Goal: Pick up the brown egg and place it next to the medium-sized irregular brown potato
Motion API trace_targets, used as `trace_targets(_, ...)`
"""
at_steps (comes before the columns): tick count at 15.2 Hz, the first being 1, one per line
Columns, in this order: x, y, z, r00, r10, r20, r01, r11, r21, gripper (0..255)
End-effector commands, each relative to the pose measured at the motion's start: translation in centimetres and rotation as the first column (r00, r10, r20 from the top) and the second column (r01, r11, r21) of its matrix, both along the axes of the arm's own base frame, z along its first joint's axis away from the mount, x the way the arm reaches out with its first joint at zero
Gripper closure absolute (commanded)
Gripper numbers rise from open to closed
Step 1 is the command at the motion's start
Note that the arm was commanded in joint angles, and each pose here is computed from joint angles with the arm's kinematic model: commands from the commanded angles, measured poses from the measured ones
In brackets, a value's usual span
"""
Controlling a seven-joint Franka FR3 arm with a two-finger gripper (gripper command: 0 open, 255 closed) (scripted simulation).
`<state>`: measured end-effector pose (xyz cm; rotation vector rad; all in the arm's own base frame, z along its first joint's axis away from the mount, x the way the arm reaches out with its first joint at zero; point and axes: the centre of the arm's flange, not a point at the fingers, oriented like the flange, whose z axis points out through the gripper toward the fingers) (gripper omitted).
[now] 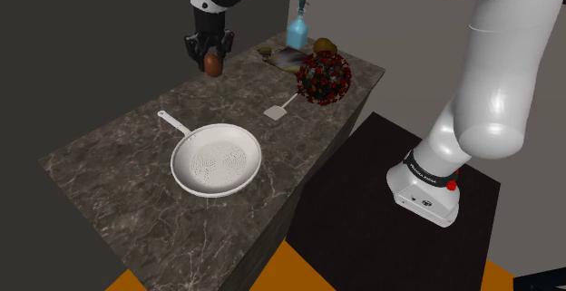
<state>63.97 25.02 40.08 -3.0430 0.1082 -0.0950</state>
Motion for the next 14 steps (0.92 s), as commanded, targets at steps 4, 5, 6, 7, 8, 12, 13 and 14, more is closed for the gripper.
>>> trace_targets(4, -1.7, -5.0, 0.4, 1.000, 0.000, 0.000, 0.000, 1.000, 0.000, 255)
trace_targets(5, -2.1, -6.2, 0.4, 1.000, 0.000, 0.000, 0.000, 1.000, 0.000, 255)
trace_targets(6, -2.5, -7.5, 0.4, 1.000, 0.000, 0.000, 0.000, 1.000, 0.000, 255)
trace_targets(7, -2.9, -8.7, 0.4, 1.000, 0.000, 0.000, 0.000, 1.000, 0.000, 255)
trace_targets(8, -3.4, -10.0, 0.4, 1.000, 0.000, 0.000, 0.000, 1.000, 0.000, 255)
trace_targets(12, -5.0, -15.0, 0.4, 1.000, 0.000, 0.000, 0.000, 1.000, 0.000, 255)
trace_targets(13, -5.4, -16.3, 0.4, 1.000, 0.000, 0.000, 0.000, 1.000, 0.000, 255)
trace_targets(14, -5.9, -17.5, 0.4, 1.000, 0.000, 0.000, 0.000, 1.000, 0.000, 255)
